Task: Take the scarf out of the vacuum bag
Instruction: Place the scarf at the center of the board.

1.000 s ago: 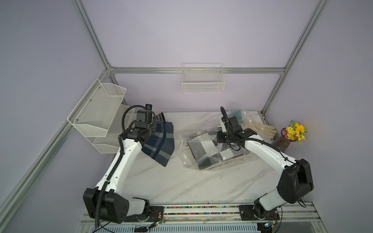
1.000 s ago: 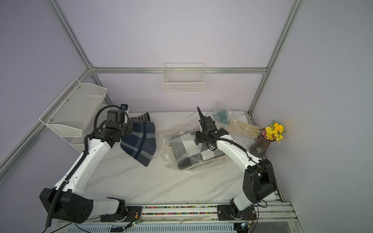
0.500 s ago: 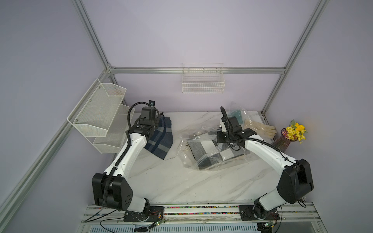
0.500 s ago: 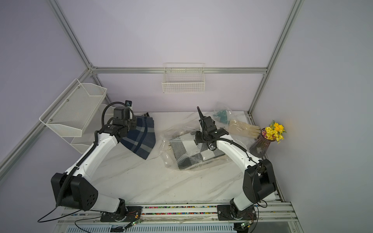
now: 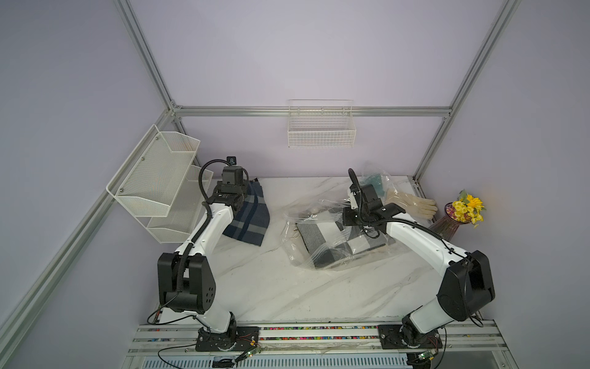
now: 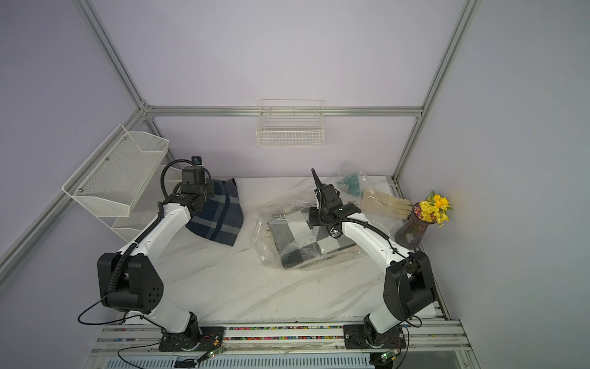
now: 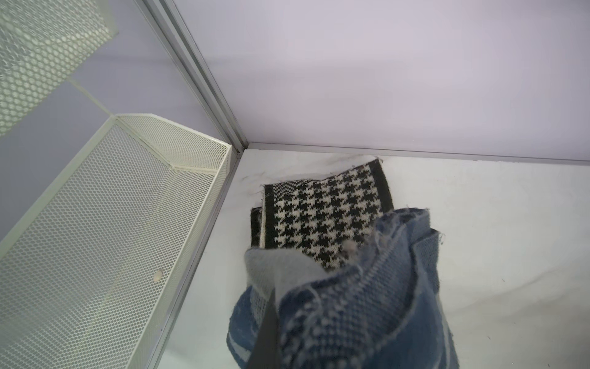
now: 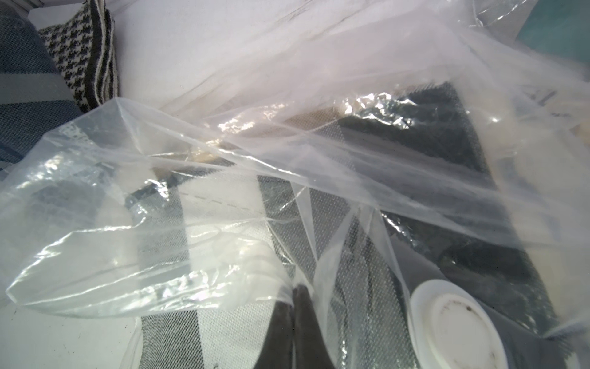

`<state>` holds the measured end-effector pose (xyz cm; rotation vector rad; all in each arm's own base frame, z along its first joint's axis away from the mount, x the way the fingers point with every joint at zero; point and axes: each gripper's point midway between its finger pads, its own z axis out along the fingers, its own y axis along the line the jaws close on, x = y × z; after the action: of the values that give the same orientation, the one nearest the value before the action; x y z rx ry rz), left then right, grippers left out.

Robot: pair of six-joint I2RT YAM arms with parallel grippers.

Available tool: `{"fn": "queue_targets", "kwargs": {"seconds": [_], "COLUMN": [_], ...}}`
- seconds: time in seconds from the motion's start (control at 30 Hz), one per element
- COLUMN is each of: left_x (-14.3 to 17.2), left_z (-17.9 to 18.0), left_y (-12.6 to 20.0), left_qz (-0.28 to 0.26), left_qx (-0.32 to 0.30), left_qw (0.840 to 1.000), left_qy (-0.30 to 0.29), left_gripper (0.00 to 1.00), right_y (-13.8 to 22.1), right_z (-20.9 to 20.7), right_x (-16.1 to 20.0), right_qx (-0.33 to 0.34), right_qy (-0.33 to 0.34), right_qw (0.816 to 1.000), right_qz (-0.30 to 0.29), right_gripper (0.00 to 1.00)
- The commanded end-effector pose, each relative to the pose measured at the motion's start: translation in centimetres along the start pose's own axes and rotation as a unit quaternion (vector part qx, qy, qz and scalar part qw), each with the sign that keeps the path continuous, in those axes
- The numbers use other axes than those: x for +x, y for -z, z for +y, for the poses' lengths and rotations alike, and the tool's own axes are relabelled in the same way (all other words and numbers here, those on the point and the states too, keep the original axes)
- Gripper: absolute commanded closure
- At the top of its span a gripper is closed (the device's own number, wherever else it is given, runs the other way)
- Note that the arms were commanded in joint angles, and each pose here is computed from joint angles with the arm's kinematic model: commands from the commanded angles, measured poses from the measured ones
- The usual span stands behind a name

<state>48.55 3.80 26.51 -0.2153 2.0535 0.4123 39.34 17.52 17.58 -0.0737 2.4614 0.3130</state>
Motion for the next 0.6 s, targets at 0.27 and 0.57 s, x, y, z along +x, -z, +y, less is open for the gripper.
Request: {"fn": "queue_targets", "kwargs": {"seconds": [0.27,0.57], "left_x": [-6.5,-8.3], "left_z": [1.0,2.2], "left_y": [0.4,0.7], "left_qz": [-0.116,-0.140], "left_qx": [0.032,0.026], "left_qw": [0.986,0.980], "left_qy": [0.113,0.141], "left_gripper": [1.00,1.00], "right_y": [-1.3,-1.5], "right_z": [-0.5,-0.5], "right_x": [-1.2,-1.2], "right_qx": [0.011,0.012], "right_qy": [-0.001,0.002], "right_qw": [1.000,1.000], "right_qz": [-0.012,-0.011], "right_gripper": [1.00,1.00]}}
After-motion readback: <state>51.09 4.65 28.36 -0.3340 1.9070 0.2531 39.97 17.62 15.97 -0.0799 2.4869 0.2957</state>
